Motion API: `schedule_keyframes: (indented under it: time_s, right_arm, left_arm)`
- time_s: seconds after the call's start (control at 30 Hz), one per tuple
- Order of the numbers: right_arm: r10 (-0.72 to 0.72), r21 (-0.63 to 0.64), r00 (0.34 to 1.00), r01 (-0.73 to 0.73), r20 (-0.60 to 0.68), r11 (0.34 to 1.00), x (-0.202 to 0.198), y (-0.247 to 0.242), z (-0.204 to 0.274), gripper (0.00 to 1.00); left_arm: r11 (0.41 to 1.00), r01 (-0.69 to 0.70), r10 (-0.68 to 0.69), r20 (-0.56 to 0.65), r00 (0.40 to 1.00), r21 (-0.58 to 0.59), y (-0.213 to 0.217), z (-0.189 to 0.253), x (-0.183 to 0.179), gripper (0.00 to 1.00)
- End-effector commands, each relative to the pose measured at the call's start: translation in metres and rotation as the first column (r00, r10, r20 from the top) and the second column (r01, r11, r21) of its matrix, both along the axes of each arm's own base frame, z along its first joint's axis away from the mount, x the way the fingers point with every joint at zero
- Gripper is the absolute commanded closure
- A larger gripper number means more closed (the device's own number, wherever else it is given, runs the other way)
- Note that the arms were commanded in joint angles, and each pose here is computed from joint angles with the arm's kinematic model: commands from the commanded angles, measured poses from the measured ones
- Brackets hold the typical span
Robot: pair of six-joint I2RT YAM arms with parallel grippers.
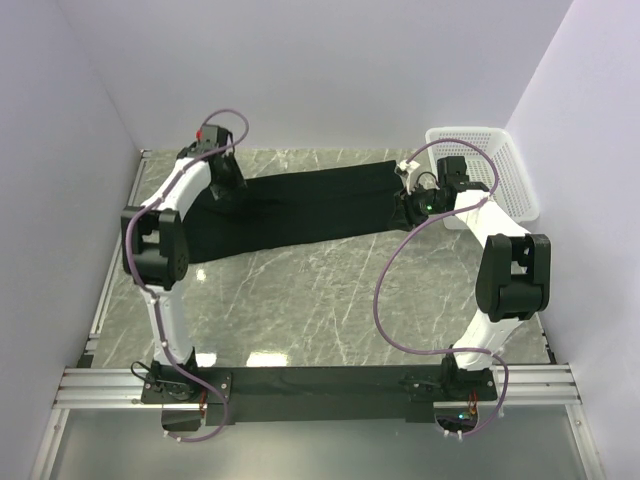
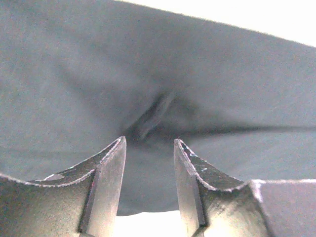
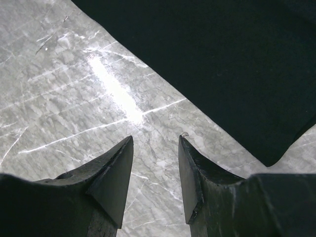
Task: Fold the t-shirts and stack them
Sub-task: Fold the tshirt
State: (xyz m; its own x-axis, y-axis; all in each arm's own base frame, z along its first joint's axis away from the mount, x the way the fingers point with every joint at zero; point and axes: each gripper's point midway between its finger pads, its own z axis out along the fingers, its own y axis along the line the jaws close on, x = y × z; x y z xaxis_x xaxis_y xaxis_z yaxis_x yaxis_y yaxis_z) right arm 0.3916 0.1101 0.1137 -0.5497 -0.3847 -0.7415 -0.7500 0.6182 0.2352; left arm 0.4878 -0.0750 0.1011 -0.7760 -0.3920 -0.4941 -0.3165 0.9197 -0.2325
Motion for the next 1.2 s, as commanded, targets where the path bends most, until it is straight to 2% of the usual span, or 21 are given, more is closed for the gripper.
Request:
schedule_keyframes:
  time_s: [0.0, 0.07, 0.13, 0.33, 0.7, 0.8, 1.0, 1.1, 1.13, 1.17]
  right_arm:
    - [0.004, 0.023, 0.999, -0.005, 0.042, 1.000, 0.009, 0.001, 0.016, 0.52]
    - [0.003, 0.021, 0.999, -0.004, 0.045, 1.000, 0.009, 0.001, 0.016, 0.51]
    - [0.000, 0.020, 0.999, -0.001, 0.043, 1.000, 0.008, 0.000, 0.014, 0.52]
    - [0.000, 0.022, 0.999, -0.001, 0.039, 1.000, 0.006, 0.001, 0.012, 0.52]
    - [0.003, 0.026, 1.000, -0.004, 0.030, 1.000, 0.008, 0.002, 0.010, 0.52]
    - [0.003, 0.026, 1.000, -0.003, 0.025, 1.000, 0.006, 0.002, 0.008, 0.52]
    - [0.005, 0.026, 1.000, -0.005, 0.022, 1.000, 0.006, 0.001, 0.007, 0.52]
    - [0.004, 0.022, 1.000, -0.005, 0.025, 1.000, 0.008, 0.001, 0.008, 0.52]
    - [0.005, 0.022, 1.000, -0.005, 0.026, 1.000, 0.008, 0.001, 0.008, 0.52]
    - [0.006, 0.022, 1.000, -0.007, 0.026, 1.000, 0.008, 0.001, 0.008, 0.52]
  left_arm:
    - [0.996, -0.035, 0.042, 0.081, 0.996, -0.085, -0.014, 0.024, 0.044, 0.51]
    - [0.993, -0.076, 0.078, 0.022, 0.997, -0.091, -0.015, 0.004, 0.048, 0.52]
    - [0.990, -0.111, 0.113, 0.017, 0.993, -0.088, -0.014, 0.002, 0.055, 0.52]
    - [0.980, -0.192, 0.188, -0.083, 0.979, -0.045, -0.007, -0.034, 0.049, 0.55]
    - [0.973, -0.228, 0.225, -0.100, 0.969, -0.018, -0.003, -0.054, 0.054, 0.54]
    - [0.973, -0.231, 0.228, -0.082, 0.970, -0.028, -0.004, -0.051, 0.058, 0.64]
    - [0.976, -0.216, 0.213, -0.082, 0.974, -0.029, -0.005, -0.056, 0.064, 0.72]
    - [0.978, -0.206, 0.203, -0.074, 0.976, -0.034, -0.006, -0.054, 0.065, 0.89]
    - [0.978, -0.204, 0.202, -0.058, 0.978, -0.038, -0.007, -0.050, 0.067, 0.99]
    - [0.979, -0.203, 0.201, -0.047, 0.979, -0.038, -0.006, -0.047, 0.068, 0.99]
